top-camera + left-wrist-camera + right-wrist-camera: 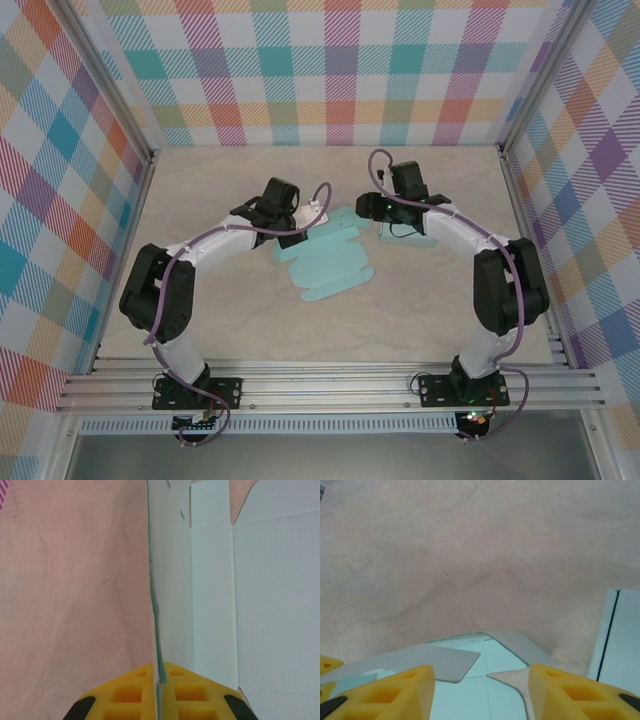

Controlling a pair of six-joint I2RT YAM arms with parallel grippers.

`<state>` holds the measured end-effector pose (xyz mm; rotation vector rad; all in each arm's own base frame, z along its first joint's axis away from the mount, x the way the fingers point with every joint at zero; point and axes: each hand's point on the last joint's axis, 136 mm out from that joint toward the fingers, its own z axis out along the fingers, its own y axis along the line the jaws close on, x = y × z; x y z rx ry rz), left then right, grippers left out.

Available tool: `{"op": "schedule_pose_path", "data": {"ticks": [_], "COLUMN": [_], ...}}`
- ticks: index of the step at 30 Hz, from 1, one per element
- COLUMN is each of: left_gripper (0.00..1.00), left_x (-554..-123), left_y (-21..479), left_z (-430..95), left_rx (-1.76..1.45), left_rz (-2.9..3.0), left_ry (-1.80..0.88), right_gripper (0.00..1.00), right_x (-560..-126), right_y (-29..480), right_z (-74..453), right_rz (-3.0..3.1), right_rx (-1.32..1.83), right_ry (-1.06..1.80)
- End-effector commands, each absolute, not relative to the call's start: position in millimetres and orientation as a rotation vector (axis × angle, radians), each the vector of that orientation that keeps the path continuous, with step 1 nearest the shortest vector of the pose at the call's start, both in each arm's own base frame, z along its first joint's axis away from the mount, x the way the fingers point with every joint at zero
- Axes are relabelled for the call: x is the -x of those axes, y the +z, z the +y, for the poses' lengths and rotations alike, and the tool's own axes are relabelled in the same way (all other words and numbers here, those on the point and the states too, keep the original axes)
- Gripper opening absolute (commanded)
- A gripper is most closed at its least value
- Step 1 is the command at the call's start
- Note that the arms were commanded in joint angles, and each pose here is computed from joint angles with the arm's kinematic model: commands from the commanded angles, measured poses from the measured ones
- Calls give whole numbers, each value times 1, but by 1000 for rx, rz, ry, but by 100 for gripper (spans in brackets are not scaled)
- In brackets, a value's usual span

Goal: Fold the paper box

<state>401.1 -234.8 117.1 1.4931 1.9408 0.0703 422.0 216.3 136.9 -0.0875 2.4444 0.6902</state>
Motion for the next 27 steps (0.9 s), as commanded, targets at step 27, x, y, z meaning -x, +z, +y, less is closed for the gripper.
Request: {"op": "schedule_pose_path", "data": {"ticks": [27], "left_gripper": [2], "left_x": [-384], "left_y": [99], "left_z": [-262], "left_rx": [-1627], "left_rz": [1866], "left_ry": [182], "right_gripper": [76], "right_x": [-355], "right_y": [180], "right_z": [259], "right_rz": [2377], "right_rx": [-285], "right_ry": [1124]}}
